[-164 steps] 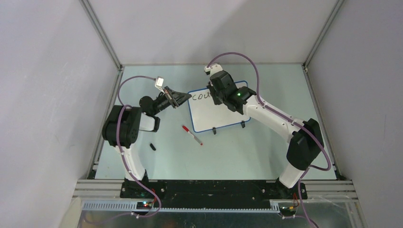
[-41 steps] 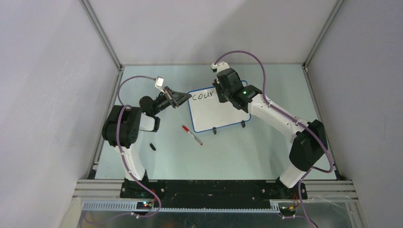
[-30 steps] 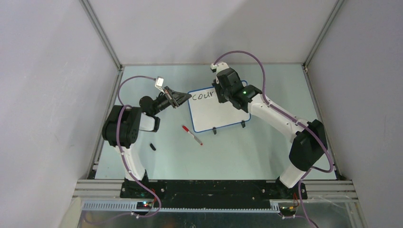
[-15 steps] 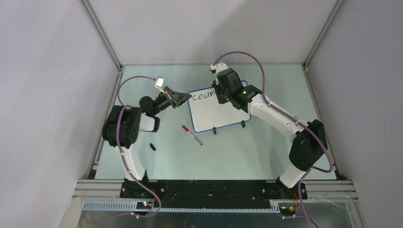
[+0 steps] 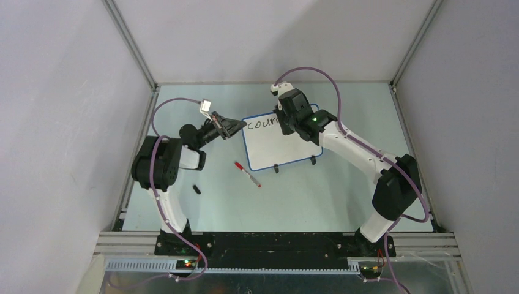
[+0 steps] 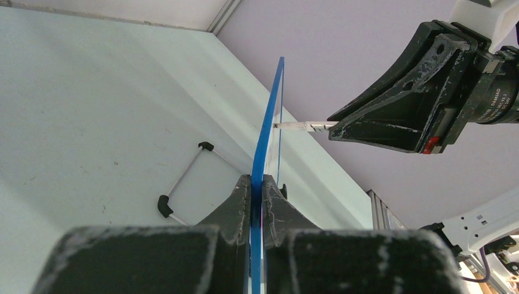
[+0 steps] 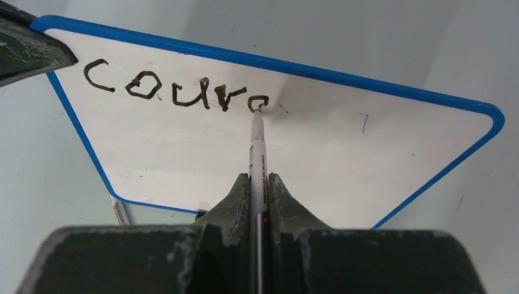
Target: Write a sentence on the whiteboard
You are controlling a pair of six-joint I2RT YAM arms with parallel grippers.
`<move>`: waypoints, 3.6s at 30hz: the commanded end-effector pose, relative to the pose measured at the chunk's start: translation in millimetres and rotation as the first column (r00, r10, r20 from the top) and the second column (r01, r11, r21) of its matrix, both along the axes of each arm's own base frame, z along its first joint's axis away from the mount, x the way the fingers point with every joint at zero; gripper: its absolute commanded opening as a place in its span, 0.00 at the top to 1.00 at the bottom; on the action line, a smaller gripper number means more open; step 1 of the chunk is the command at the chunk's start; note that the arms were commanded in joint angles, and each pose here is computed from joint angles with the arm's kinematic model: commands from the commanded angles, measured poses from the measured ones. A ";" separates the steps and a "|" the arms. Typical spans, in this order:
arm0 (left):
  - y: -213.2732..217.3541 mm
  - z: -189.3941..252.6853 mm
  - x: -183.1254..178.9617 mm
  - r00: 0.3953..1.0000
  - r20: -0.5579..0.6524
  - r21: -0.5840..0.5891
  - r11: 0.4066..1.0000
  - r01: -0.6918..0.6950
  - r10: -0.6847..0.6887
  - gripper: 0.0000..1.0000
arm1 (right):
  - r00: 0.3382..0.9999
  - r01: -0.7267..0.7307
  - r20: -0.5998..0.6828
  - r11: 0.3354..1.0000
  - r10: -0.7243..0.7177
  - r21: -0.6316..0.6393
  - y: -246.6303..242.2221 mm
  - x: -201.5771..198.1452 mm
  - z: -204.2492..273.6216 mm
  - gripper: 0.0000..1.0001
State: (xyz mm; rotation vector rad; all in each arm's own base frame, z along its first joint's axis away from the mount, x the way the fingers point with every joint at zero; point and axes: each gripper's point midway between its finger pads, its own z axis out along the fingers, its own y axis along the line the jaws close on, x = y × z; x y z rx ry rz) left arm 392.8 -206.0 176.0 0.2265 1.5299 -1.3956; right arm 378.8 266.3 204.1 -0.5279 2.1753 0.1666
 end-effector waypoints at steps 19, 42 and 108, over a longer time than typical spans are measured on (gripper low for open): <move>-2.4 26.7 -7.2 0.993 0.120 0.002 1.000 0.014 -0.014 1.00 | 0.996 0.048 0.068 0.998 -0.050 0.036 1.9 21.6 24.6 1.00; -2.7 27.0 -8.2 0.993 0.121 0.003 1.000 0.014 -0.014 1.00 | 0.998 0.052 0.037 0.999 -0.052 0.008 -7.1 9.3 10.9 1.00; -1.9 26.3 -7.2 0.993 0.118 0.000 1.000 0.006 -0.006 1.00 | 0.980 0.130 0.140 0.990 -0.138 0.061 -27.2 10.5 42.6 1.00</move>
